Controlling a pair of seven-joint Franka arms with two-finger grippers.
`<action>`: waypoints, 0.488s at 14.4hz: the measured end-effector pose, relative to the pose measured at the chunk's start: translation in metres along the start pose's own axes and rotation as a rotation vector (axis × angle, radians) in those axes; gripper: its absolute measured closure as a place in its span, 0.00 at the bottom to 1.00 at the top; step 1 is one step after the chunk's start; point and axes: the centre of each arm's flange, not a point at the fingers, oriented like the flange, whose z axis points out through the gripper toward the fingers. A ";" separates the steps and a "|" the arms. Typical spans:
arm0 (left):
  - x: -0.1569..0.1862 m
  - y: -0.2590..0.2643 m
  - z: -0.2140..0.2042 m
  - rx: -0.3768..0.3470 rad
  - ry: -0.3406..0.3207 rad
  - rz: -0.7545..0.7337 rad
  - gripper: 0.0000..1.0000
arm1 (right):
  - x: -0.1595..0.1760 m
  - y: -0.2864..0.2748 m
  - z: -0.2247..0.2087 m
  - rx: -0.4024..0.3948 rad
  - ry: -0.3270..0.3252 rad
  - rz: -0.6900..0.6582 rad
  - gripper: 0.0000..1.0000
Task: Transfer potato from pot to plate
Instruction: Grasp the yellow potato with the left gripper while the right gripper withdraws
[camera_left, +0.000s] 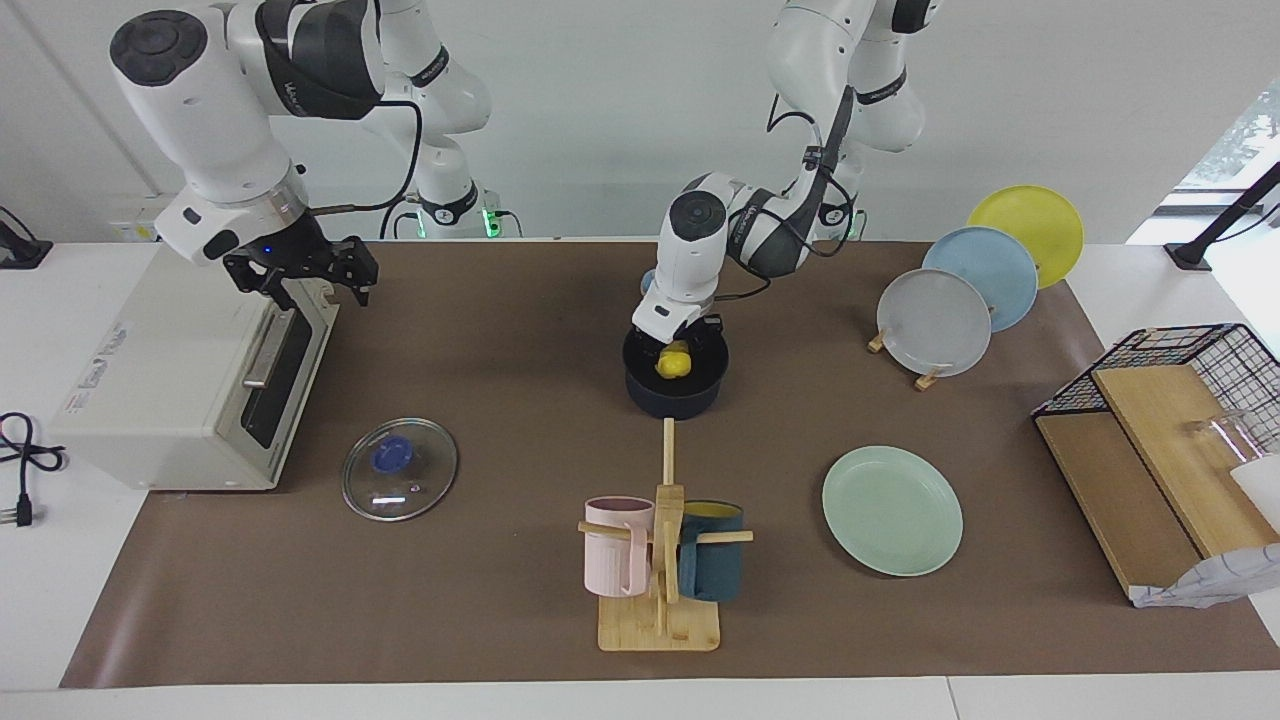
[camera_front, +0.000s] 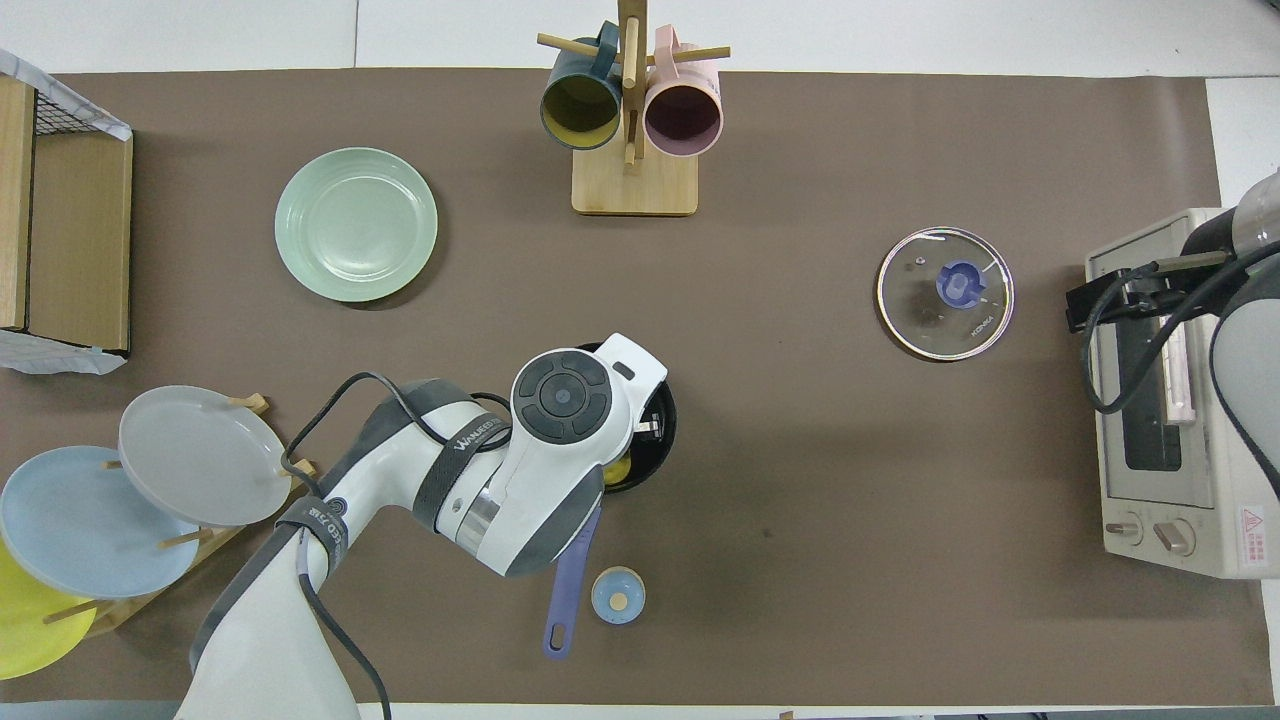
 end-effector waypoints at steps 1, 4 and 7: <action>0.000 0.000 0.000 0.000 0.000 -0.002 0.38 | 0.000 0.000 -0.001 0.001 0.002 0.000 0.00; 0.002 -0.001 -0.007 -0.007 0.007 -0.015 0.38 | -0.002 -0.002 -0.005 0.005 0.009 -0.003 0.00; 0.004 -0.003 -0.042 -0.016 0.011 -0.020 0.38 | -0.006 -0.001 -0.013 0.004 0.026 0.000 0.00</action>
